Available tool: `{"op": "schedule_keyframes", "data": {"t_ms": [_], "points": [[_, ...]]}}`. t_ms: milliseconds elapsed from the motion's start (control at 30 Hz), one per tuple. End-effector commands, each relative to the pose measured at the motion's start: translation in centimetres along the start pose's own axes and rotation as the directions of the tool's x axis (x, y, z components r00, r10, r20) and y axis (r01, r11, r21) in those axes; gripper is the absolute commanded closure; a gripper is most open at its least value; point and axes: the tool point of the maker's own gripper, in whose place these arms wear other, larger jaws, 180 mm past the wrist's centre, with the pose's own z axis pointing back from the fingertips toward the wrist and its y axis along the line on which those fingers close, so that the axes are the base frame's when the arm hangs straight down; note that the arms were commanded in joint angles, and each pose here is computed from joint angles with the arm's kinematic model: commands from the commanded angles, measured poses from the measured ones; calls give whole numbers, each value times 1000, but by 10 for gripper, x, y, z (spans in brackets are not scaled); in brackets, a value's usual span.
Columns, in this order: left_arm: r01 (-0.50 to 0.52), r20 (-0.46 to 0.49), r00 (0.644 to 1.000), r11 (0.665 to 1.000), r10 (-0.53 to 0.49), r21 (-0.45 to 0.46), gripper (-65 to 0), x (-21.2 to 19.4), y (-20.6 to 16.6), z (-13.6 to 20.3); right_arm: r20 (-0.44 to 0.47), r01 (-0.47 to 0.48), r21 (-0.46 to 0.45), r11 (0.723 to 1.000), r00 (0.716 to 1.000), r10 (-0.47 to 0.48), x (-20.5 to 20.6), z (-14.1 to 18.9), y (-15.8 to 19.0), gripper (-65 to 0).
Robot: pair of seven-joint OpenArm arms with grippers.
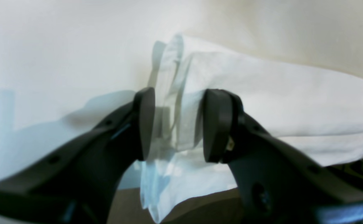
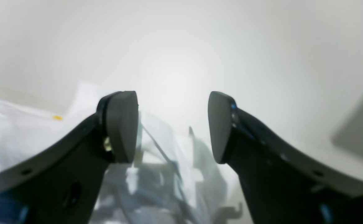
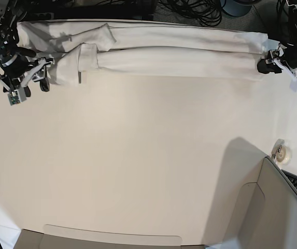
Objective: Layout the t-shirt on the table in an organized manner, then fold the t-shirt properly
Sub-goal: 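Release the strip and move the right gripper to its end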
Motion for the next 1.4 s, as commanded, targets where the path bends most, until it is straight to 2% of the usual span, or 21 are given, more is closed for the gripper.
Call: {"op": "schedule_keyframes", "data": {"t_ms": [0,200,700,867,1033,1067,1100,1200,1233,1367], "points": [[18,30,999,1000,-18,-1,-237,11,-1,6,53,-30,5,1000,998,29,19,-1,2,-353],[9,31,999,1000,-9,-9,-237,9,-3,4,-81,-130,1,992,988,130,19,-24,11,-352],[9,31,999,1000,-9,-8,-237,8,-3,4,-156,-147,8,989,977,147,-7,-23,18,-352],[11,32,999,1000,-11,-9,-237,9,-4,3,-220,-151,12,988,964,150,-19,-21,17,-352],[10,33,999,1000,-10,-10,-237,10,-4,3,-226,-151,12,989,963,149,-20,-20,17,-347],[10,33,999,1000,-10,-10,-237,10,-4,3,-229,-151,12,989,962,149,-21,-20,16,-326],[10,33,999,1000,-10,-10,-237,10,-4,3,-229,-147,15,989,962,147,-21,-20,18,-275],[9,34,999,1000,-9,-10,-237,10,-4,3,-224,-146,17,989,964,146,-20,-21,19,-37],[9,34,999,1000,-9,-10,-237,10,-4,3,-224,-149,20,989,963,149,-20,-21,20,0],[8,33,999,1000,-8,-10,-237,10,-3,3,-218,-209,67,976,951,219,-18,-19,36,0]]}}
